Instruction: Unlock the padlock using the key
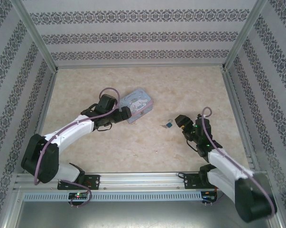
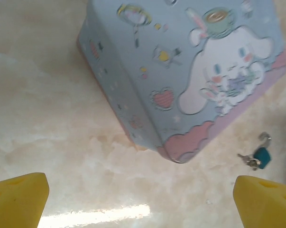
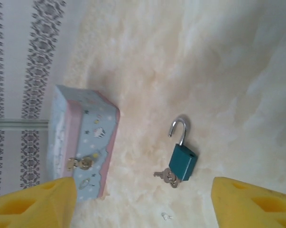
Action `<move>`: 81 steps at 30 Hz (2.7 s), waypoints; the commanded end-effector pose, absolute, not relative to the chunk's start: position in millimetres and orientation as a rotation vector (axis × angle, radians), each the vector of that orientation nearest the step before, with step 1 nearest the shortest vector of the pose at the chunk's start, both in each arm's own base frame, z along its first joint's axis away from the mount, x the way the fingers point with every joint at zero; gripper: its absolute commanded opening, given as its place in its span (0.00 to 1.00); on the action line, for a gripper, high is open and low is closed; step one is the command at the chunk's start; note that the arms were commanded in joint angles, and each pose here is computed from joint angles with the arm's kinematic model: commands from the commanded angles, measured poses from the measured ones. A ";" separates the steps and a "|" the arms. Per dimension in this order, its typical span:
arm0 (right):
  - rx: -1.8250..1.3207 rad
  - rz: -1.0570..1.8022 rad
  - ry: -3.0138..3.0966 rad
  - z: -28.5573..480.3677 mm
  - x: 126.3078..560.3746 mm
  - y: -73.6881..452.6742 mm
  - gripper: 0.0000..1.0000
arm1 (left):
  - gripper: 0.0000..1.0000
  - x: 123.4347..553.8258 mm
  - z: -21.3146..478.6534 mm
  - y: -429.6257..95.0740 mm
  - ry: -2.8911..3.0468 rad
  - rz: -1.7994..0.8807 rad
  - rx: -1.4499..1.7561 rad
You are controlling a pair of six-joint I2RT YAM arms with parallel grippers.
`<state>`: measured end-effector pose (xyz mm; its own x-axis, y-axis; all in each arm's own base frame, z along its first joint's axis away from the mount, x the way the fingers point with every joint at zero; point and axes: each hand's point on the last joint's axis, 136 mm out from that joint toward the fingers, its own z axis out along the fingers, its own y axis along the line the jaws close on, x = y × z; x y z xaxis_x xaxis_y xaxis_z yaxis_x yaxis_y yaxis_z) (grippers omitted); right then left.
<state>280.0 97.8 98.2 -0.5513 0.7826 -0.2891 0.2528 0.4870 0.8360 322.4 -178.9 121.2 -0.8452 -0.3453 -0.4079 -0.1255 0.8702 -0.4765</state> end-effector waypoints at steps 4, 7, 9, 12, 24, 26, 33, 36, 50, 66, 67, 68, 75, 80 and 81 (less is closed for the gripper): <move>0.803 0.878 2.089 127.6 263.9 66.3 0.86 | 1.00 318.8 170.7 -155.5 2.454 -0.513 -0.317; 0.747 0.828 2.063 157.9 270.0 54.3 0.88 | 1.00 319.2 191.0 -134.6 2.405 -0.415 -0.317; 0.729 0.788 2.055 170.3 275.2 46.5 0.97 | 1.00 319.6 201.4 -118.9 2.374 -0.340 -0.322; 0.715 0.723 2.053 182.6 285.4 35.8 0.98 | 1.00 321.2 214.9 -94.2 2.313 -0.216 -0.338; 0.723 0.035 2.039 184.1 321.5 -50.1 0.98 | 1.00 330.9 237.6 -28.6 1.952 0.210 -0.246; 0.680 -0.058 2.065 178.9 329.7 -58.0 0.98 | 0.99 331.4 232.8 -20.3 1.927 0.282 -0.227; 0.584 -0.190 2.114 147.8 360.9 -60.1 0.98 | 1.00 336.3 206.0 2.7 1.920 0.349 -0.210; 0.481 -0.244 2.103 140.7 373.0 -54.9 0.98 | 1.00 340.9 196.3 14.3 1.918 0.385 -0.211; 0.187 -0.169 1.952 122.9 390.8 -22.1 0.98 | 1.00 374.0 120.2 35.2 1.965 0.397 -0.295; 0.048 -0.035 1.851 104.1 387.2 -1.3 0.98 | 0.99 388.7 92.9 21.6 1.911 0.207 -0.136; 0.095 -0.019 1.856 103.5 389.4 -9.7 0.98 | 0.99 390.7 92.3 21.6 1.879 0.208 -0.129; 0.114 0.008 1.875 99.2 388.6 -13.1 0.98 | 0.99 391.8 88.5 22.1 1.894 0.210 -0.131; 0.100 -0.015 1.873 105.6 396.1 -10.5 0.98 | 0.99 395.7 83.3 25.3 1.961 0.143 -0.141; 0.126 -0.116 1.858 108.1 393.3 -13.2 0.98 | 0.99 396.1 83.4 25.7 1.958 0.143 -0.143; 0.127 -0.113 1.859 108.2 393.4 -13.4 0.98 | 0.99 396.1 83.4 25.7 1.956 0.143 -0.141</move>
